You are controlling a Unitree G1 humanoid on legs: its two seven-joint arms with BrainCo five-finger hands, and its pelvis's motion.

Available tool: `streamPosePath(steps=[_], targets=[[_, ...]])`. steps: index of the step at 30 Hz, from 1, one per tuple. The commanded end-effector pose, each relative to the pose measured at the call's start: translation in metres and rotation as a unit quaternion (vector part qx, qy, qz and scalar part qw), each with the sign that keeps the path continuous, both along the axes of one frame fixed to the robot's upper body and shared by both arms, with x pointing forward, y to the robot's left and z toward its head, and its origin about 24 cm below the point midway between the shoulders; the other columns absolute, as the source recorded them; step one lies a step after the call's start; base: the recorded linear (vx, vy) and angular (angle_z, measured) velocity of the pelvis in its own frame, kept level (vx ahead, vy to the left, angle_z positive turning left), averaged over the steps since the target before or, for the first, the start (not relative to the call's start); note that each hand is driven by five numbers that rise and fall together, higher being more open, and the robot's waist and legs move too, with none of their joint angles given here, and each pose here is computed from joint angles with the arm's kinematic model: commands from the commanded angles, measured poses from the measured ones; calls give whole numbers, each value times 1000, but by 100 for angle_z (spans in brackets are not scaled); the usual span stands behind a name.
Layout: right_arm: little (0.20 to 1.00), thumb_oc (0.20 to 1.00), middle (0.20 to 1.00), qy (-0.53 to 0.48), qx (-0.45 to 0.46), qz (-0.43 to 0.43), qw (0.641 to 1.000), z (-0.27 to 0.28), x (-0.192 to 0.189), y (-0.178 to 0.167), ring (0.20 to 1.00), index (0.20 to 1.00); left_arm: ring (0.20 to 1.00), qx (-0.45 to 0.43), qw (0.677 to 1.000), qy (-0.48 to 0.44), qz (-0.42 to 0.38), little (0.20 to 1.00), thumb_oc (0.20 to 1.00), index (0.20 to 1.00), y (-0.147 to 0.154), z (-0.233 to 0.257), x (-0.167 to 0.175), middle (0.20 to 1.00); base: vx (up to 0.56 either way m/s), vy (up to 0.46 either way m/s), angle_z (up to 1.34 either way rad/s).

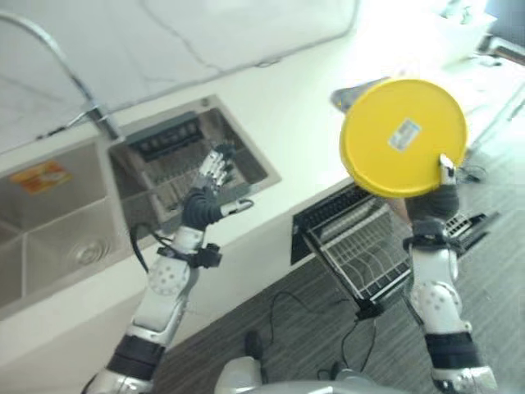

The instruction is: Place the dishes in the dishwasher.

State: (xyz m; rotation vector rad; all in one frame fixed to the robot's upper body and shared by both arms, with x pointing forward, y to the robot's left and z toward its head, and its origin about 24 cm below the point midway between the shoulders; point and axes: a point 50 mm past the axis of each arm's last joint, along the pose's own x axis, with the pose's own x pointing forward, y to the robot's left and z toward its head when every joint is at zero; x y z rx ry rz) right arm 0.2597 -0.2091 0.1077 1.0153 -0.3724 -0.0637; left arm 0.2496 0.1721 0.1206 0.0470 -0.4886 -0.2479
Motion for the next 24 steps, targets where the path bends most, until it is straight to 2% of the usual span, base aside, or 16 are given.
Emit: streamPosePath(steps=[1, 8, 11, 15, 20, 24], targets=[[200, 200, 200, -166, -6, 15, 986, 58, 4, 4, 200, 200, 1000, 16, 999, -47, -5, 1000, 1000, 1000, 2, 16, 0, 1000, -52, -149, -35], [200, 200, 200, -153, -6, -43, 987, 55, -7, -13, 200, 200, 1000, 21, 998, -45, -32, 1000, 1000, 1000, -7, 19, 2, 1000, -13, -159, -27], [200, 200, 200, -114, -67, -73, 989, 51, -5, -15, 200, 200, 1000, 17, 998, -42, -35, 1000, 1000, 1000, -12, 20, 4, 1000, 68, -107, -32], [200, 200, 200, 0, -232, -128, 964, 26, 12, -13, 200, 200, 1000, 13, 998, -46, -51, 1000, 1000, 1000, -21, 20, 4, 1000, 68, -36, -30], [200, 200, 200, 21, -366, -147, 919, 27, 28, -21, 200, 200, 1000, 24, 996, -65, -60, 1000, 1000, 1000, -25, 28, 7, 1000, -36, 11, -1], [200, 200, 200, 34, -418, -144, 896, 39, 48, -30, 200, 200, 1000, 30, 994, -81, -69, 1000, 1000, 1000, -30, 36, 13, 1000, -99, 50, 6]])
